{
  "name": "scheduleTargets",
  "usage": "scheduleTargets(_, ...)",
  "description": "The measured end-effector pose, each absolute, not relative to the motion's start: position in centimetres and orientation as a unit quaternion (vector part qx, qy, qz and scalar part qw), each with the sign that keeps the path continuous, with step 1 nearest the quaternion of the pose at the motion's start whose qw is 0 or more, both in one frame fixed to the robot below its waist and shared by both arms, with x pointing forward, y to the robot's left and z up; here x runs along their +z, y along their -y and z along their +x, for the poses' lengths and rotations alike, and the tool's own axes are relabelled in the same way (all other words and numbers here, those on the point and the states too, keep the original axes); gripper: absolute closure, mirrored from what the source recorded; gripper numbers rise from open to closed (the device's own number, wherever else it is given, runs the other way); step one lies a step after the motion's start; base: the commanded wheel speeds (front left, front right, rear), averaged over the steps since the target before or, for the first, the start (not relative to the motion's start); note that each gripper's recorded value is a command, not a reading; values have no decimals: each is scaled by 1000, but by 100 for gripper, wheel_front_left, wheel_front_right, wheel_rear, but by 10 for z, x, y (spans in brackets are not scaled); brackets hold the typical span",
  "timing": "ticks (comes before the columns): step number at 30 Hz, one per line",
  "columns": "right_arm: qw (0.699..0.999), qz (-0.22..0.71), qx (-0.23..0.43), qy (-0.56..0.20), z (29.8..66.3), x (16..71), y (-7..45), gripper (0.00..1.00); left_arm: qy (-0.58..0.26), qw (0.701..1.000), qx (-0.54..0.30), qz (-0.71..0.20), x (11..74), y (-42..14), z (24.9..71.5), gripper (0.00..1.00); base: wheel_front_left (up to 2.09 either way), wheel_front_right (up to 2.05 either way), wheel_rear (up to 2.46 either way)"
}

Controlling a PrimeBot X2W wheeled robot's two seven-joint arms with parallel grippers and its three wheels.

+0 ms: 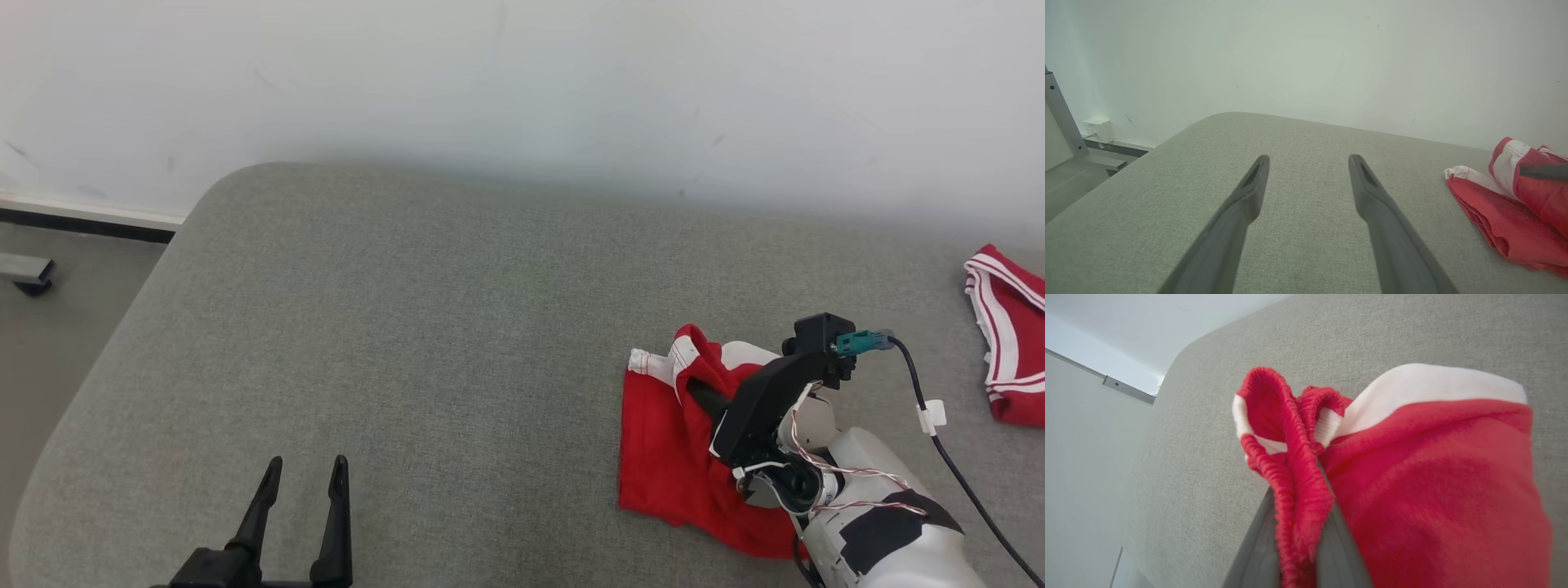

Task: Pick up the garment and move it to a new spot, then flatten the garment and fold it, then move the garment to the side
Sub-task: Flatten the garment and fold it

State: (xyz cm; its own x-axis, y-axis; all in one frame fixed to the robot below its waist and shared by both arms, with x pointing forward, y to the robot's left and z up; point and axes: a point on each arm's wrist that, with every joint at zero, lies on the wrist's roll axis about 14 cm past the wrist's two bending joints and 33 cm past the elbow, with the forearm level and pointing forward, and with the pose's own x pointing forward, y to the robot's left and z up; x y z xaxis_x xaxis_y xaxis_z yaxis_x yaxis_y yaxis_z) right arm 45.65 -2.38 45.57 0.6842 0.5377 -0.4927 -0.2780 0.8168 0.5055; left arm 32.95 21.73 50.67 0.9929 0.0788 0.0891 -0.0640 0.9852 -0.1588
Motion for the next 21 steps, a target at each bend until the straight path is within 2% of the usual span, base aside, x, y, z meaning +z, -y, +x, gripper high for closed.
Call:
scheduleTargets(4,896,183,228,-333,457,445,14,100,41,995,44,-80,503,-221,327,0,0,0,0)
scheduleTargets(5,898,176,229,-333,458,443,13,54,40,995,46,-83,502,-222,327,0,0,0,0)
scheduleTargets(6,899,170,231,-331,458,442,11,0,40,995,47,-83,501,-223,326,0,0,0,0)
scheduleTargets(9,902,167,236,-320,459,444,6,0,39,995,50,-83,501,-224,326,0,0,0,0)
scheduleTargets(14,921,160,246,-258,468,471,10,0,42,994,51,-81,503,-226,329,0,0,0,0)
scheduleTargets(21,947,175,217,-157,477,508,55,0,45,996,39,-73,505,-220,335,0,0,0,0)
